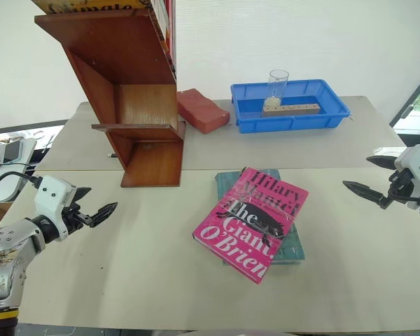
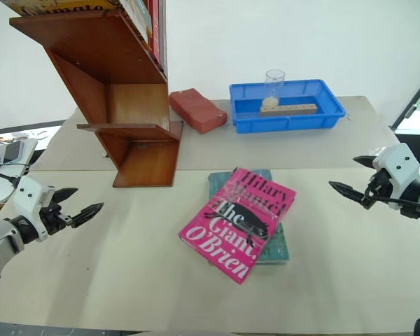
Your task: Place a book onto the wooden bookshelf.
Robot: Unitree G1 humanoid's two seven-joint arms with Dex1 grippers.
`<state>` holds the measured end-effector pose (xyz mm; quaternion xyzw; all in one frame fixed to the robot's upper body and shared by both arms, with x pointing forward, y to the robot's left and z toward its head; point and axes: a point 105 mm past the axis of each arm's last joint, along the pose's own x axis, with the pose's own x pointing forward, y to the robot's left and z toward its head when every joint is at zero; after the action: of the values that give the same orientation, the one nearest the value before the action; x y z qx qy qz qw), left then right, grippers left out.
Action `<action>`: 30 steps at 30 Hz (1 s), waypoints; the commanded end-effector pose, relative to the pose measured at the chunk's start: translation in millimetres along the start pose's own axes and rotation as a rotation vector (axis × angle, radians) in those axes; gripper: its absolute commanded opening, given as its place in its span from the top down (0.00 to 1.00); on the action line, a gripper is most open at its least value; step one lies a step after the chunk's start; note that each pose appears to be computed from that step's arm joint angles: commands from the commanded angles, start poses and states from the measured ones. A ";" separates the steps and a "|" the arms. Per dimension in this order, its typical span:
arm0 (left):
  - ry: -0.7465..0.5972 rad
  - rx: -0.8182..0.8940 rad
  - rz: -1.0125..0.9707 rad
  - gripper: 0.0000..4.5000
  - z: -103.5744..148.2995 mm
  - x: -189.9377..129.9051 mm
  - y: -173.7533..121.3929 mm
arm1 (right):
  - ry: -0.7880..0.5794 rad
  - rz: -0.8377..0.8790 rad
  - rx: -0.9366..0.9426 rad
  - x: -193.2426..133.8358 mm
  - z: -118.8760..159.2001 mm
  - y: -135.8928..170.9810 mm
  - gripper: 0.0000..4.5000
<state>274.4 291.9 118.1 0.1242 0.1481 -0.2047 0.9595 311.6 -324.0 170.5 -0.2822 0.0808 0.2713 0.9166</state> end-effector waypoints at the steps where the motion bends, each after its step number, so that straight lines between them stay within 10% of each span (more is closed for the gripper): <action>1: -0.040 0.057 0.002 0.00 17.2 -4.3 4.0 | -0.027 -0.014 -0.045 -3.7 17.8 -6.2 0.01; 23: 0.005 0.168 -0.049 0.00 28.5 3.8 15.1 | 0.056 -0.096 -0.037 -4.6 14.4 -7.8 0.01; 30: -0.016 0.119 -0.281 0.00 47.4 21.8 -15.9 | 0.062 -0.013 -0.074 -13.1 24.4 10.2 0.49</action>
<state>298.6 266.7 141.0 0.1648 0.1481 -0.3120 0.9239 298.8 -311.6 164.5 -0.3009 0.1248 0.2607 0.9088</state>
